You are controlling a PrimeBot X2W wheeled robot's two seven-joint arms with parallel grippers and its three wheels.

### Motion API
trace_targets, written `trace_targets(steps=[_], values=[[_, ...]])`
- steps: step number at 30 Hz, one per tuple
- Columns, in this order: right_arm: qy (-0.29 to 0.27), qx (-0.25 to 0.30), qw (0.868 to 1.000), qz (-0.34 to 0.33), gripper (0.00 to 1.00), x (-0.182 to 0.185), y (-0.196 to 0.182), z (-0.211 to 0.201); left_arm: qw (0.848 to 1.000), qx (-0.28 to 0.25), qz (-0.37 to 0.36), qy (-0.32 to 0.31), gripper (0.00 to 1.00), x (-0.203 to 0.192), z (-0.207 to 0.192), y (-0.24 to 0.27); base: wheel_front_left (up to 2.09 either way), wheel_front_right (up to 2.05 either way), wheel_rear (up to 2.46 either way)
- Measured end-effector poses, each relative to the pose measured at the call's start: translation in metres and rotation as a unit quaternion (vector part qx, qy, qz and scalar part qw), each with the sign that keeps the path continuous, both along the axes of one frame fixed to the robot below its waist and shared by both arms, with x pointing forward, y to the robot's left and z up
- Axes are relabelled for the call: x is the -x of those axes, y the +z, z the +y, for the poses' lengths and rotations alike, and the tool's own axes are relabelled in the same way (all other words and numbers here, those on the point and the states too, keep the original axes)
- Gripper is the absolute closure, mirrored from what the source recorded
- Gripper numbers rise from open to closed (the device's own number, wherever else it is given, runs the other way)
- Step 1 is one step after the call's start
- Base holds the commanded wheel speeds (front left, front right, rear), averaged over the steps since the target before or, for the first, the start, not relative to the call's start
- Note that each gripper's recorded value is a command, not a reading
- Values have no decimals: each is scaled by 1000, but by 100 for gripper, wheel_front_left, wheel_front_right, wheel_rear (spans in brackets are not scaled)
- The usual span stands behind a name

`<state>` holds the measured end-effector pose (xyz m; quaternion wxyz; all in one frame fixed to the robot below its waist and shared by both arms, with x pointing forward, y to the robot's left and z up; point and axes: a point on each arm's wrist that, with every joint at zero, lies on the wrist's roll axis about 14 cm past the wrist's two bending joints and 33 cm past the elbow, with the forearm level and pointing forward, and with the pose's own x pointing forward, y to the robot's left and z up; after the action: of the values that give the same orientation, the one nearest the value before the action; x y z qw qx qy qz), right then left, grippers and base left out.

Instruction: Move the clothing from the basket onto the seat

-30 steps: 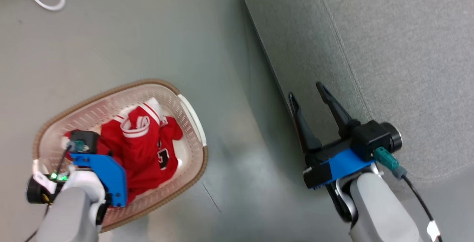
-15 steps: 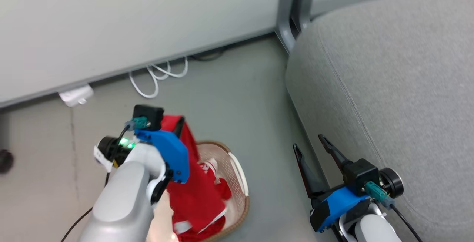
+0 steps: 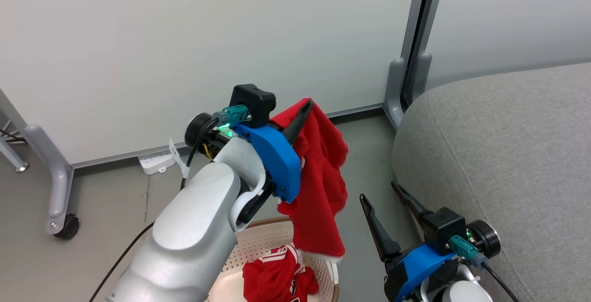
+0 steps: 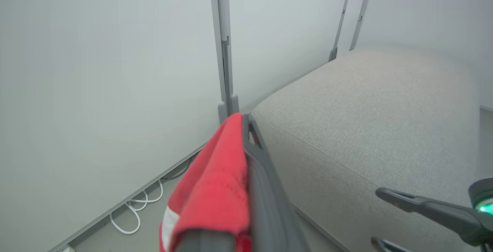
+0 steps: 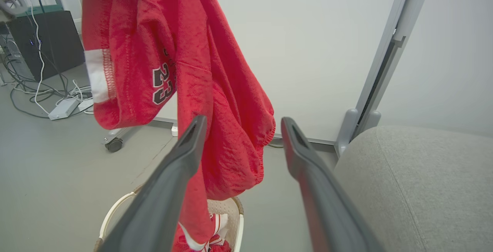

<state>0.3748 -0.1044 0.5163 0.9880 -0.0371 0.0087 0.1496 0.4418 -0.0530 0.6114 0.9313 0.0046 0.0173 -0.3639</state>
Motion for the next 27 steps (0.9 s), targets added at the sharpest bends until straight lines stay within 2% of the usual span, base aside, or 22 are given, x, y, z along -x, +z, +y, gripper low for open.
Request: trace_targets(steps=[7, 19, 27], values=[[2, -5, 1000, -7, 0, 6, 7, 2, 999, 12, -20, -30, 100, 15, -24, 24, 0, 0, 0], [11, -19, 1000, 1, 0, 8, 6, 8, 999, 9, -3, -50, 100, 25, -40, 12, 0, 0, 0], [32, -31, 999, 3, 0, -9, 17, 21, 998, 17, -7, -59, 100, 27, -47, 17, 0, 0, 0]])
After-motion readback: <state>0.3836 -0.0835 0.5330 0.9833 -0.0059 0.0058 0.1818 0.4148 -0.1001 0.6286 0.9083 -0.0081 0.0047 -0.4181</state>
